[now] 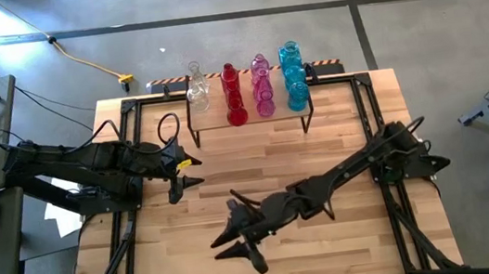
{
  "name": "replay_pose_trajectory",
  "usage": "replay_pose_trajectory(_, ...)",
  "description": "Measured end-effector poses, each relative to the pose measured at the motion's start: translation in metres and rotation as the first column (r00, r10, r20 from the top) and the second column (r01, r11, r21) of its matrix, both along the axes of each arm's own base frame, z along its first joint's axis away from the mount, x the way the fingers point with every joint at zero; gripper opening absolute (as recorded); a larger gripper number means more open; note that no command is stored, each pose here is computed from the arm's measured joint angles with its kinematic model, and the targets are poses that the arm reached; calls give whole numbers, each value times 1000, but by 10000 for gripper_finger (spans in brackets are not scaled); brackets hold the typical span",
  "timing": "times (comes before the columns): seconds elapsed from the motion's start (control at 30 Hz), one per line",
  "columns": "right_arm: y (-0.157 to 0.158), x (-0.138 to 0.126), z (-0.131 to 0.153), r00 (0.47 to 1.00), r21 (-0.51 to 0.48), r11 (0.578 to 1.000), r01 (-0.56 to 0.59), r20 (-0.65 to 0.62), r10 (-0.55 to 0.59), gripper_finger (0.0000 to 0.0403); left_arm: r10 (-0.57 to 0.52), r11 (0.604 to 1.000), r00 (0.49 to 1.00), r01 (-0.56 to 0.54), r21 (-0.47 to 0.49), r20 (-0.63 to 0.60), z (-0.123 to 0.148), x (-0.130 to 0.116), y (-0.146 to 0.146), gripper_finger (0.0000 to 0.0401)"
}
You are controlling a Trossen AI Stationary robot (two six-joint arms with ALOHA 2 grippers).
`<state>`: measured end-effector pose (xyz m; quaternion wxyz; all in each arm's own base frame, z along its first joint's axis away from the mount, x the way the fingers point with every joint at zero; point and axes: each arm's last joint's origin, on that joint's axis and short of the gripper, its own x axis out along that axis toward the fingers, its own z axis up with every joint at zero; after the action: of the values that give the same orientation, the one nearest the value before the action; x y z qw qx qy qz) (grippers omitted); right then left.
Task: Sort vases onto shelf
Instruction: Put the transparent vase on the shelf aligned with the other transparent vases
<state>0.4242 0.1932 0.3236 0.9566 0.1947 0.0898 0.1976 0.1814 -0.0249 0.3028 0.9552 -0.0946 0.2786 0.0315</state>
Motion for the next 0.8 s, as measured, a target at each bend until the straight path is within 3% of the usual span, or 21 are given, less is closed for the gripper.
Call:
replay_pose_trajectory(0.23,12,-11,-22,968,-4,999,53,-246,-52,119,0,1000,1000,0,0,0,0,0,0,255)
replay_pose_trajectory(0.43,9,-18,-38,886,-25,984,174,-432,-168,119,0,1000,1000,0,-1,0,0,0,0,255)
replay_pose_trajectory(0.6,1,-26,-53,765,-62,959,276,-590,-258,119,1,1000,1000,-1,-1,0,0,0,0,255)
replay_pose_trajectory(0.8,-2,-31,-59,698,-82,946,314,-656,-289,119,1,1000,1000,-1,-1,0,0,0,0,255)
